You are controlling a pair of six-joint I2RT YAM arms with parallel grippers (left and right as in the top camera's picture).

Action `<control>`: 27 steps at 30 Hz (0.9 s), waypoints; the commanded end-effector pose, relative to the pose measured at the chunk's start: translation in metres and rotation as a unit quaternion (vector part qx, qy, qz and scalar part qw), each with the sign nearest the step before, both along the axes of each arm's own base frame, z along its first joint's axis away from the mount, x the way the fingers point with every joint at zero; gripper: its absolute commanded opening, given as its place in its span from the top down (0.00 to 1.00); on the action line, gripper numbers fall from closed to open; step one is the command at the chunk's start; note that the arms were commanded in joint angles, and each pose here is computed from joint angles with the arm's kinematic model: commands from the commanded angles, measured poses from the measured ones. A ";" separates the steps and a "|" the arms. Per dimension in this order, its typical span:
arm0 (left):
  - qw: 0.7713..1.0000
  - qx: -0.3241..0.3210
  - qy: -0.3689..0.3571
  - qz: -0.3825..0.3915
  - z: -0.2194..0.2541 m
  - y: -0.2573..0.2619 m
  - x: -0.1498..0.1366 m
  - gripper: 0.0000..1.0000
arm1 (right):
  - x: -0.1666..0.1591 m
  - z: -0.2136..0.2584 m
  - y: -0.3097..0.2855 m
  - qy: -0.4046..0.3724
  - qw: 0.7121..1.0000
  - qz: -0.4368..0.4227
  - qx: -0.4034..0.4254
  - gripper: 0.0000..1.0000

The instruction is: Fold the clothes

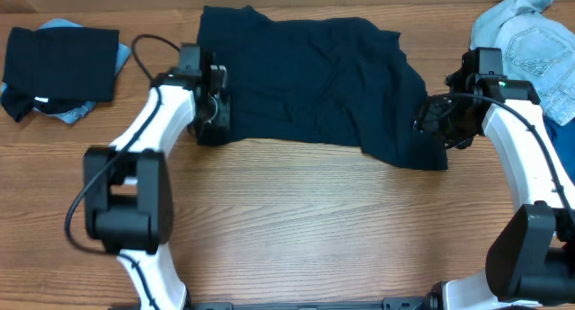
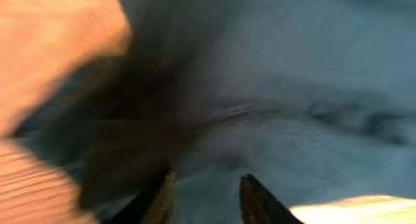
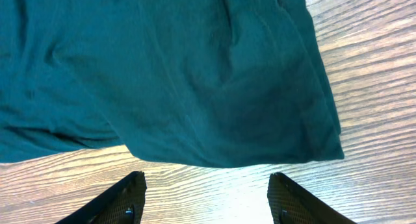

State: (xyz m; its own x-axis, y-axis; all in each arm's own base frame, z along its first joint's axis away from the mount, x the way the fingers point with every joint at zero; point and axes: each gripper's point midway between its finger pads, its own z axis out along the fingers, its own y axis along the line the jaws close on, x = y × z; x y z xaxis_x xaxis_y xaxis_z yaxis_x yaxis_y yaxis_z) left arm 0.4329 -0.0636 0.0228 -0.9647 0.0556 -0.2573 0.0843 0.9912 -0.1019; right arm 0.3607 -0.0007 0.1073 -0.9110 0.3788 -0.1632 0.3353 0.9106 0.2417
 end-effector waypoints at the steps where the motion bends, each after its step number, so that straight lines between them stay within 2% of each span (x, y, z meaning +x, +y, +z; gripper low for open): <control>1: 1.000 -0.015 0.020 -0.003 -0.014 -0.005 -0.005 0.66 | 0.000 -0.002 -0.002 0.001 1.000 0.000 -0.005 0.36; 4: 1.000 -0.014 0.025 -0.004 -0.016 -0.006 -0.007 0.69 | -0.001 -0.002 -0.002 0.002 1.000 0.000 -0.005 0.36; 7: 0.999 -0.009 0.038 -0.002 -0.017 -0.004 -0.013 0.81 | -0.001 -0.002 -0.002 0.002 1.000 0.000 -0.005 0.36; 12: 0.995 0.043 0.085 0.009 -0.022 0.018 -0.037 0.96 | -0.002 -0.003 -0.002 0.004 1.000 0.000 -0.005 0.36; 15: 0.991 0.071 0.110 0.011 -0.023 0.028 -0.050 0.96 | -0.004 -0.003 -0.002 0.009 1.000 0.000 -0.005 0.36; 23: 0.978 0.090 0.182 0.045 -0.027 0.053 -0.087 0.96 | -0.013 -0.005 -0.001 0.028 1.000 0.000 -0.003 0.36; 27: 0.969 0.093 0.216 0.074 -0.029 0.071 -0.105 0.96 | -0.021 -0.006 -0.001 0.045 0.999 0.000 -0.001 0.31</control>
